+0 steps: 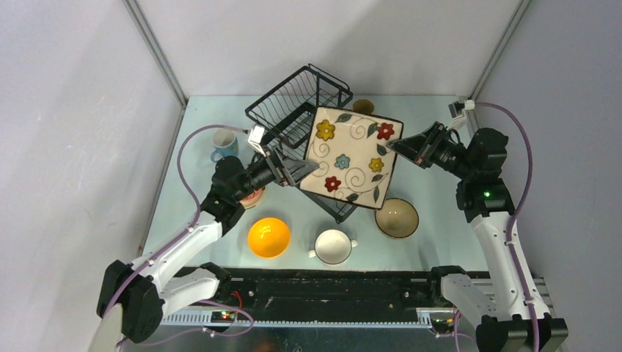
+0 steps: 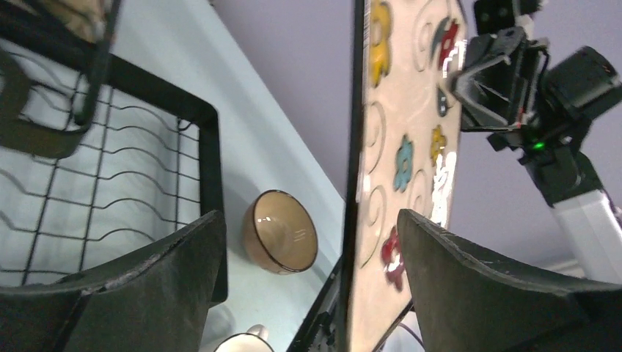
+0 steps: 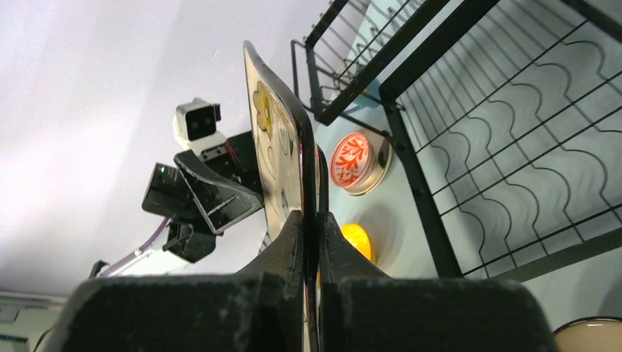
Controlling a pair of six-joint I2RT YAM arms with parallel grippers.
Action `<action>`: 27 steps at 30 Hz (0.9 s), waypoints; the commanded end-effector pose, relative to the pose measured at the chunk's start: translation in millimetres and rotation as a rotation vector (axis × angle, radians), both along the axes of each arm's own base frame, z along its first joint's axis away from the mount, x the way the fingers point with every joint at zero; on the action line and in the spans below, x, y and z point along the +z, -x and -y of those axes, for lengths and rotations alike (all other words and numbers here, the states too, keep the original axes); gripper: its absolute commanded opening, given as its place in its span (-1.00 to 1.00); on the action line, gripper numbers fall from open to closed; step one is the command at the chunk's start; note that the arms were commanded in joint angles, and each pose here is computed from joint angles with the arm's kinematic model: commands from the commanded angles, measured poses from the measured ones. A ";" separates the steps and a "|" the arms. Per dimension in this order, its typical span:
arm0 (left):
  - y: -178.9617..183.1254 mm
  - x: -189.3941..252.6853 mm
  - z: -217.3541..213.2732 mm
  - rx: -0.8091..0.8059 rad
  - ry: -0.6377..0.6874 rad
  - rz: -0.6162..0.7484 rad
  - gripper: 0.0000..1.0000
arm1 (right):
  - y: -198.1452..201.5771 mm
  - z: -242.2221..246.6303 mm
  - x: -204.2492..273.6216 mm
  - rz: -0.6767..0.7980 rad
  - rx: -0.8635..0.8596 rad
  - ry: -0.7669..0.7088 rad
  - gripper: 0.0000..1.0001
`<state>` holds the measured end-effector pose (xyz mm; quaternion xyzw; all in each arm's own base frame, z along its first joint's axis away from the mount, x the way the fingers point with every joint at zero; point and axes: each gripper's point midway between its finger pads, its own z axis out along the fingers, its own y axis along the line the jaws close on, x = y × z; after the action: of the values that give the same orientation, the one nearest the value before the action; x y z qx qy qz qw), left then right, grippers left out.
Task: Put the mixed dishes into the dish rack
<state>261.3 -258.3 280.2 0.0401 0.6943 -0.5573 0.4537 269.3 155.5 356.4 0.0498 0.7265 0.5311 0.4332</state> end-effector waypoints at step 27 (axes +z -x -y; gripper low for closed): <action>44.0 108.7 4.7 -0.177 0.367 0.240 -1.00 | 17.5 -23.8 -16.4 0.090 0.100 0.215 0.68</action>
<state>241.0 -281.2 293.0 0.0524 0.6454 -0.6497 0.3982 254.7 184.7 343.9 -0.0430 0.7492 0.5030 0.4287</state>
